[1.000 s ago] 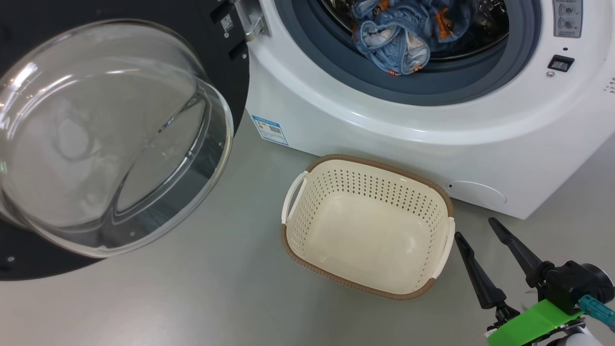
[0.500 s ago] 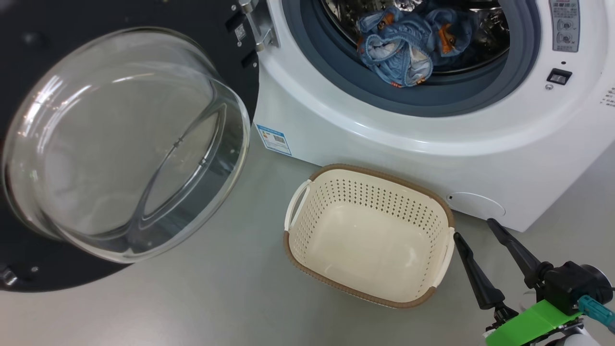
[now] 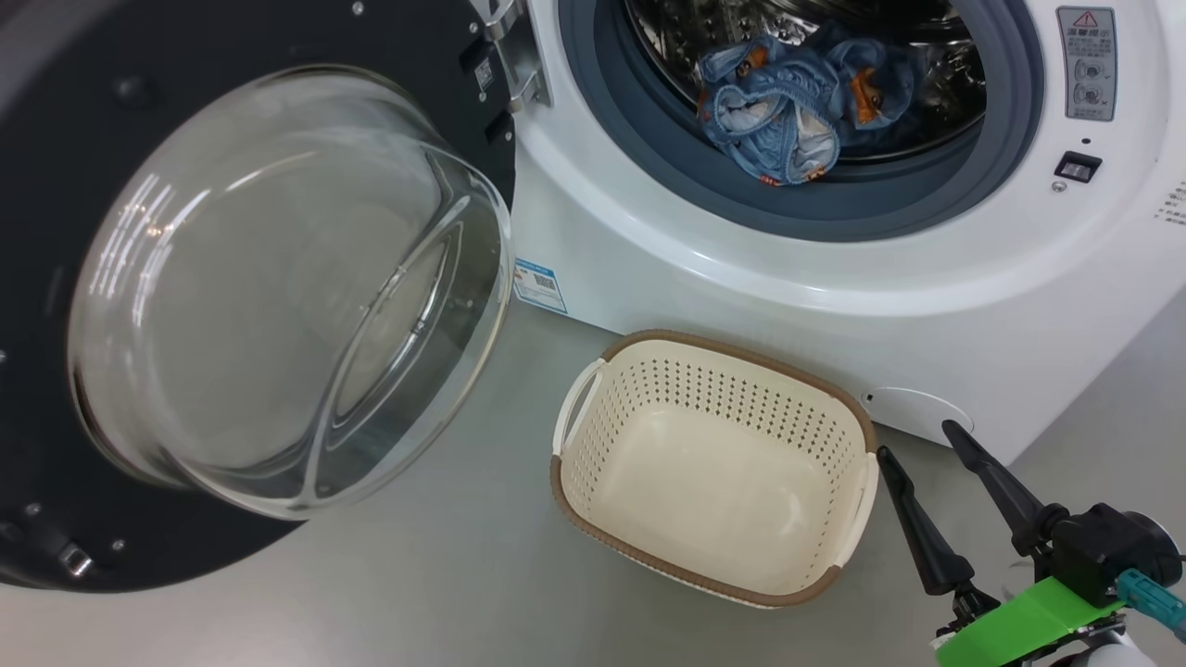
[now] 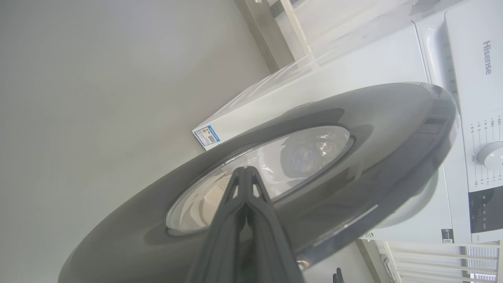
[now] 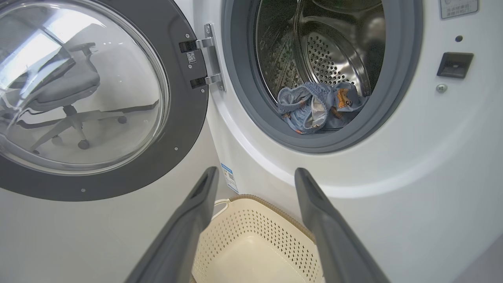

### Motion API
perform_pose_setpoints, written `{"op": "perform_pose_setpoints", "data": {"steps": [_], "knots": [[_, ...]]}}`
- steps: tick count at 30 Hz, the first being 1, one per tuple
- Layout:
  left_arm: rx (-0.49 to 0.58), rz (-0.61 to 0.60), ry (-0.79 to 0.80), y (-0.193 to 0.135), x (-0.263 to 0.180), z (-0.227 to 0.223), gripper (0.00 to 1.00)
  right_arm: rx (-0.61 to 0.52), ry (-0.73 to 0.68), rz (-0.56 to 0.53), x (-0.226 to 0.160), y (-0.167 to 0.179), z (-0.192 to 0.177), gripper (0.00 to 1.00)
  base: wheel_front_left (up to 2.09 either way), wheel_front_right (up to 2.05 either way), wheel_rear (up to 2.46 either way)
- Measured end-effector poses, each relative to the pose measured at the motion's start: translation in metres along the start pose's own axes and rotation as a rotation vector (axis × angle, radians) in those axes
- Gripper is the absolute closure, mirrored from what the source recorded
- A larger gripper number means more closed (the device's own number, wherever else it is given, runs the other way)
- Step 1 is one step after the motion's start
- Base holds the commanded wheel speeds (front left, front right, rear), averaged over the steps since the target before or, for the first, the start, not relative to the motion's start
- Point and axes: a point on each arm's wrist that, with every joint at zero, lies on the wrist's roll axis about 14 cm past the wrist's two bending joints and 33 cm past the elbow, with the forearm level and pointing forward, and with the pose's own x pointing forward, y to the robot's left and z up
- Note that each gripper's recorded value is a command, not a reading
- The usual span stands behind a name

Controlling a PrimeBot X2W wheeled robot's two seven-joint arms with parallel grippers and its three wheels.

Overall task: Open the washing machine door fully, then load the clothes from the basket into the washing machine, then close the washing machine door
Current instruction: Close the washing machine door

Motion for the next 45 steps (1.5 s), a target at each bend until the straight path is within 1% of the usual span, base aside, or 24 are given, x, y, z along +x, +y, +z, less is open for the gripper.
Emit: {"op": "perform_pose_setpoints", "data": {"steps": [19,27,31,40,45], "knots": [[0.15,-0.12,0.154,-0.036,-0.007,-0.037,1.0,-0.006,-0.03,-0.014,-0.008,0.01,0.015,0.0,0.0,0.0,0.0],[0.209,-0.175,0.229,-0.054,-0.004,-0.056,1.0,-0.009,-0.034,-0.046,-0.016,0.005,0.018,0.0,0.0,0.0,0.0],[0.241,-0.228,0.259,-0.07,-0.002,-0.064,1.0,-0.01,-0.042,-0.066,-0.02,0.001,0.021,0.0,0.0,0.0,0.0],[0.315,-0.315,0.369,-0.096,0.002,-0.096,1.0,-0.007,-0.061,-0.102,-0.028,-0.003,0.027,0.0,0.0,0.0,0.0],[0.343,-0.358,0.41,-0.108,0.001,-0.108,1.0,-0.004,-0.053,-0.127,-0.037,-0.007,0.024,0.0,0.0,0.0,0.0]]}}
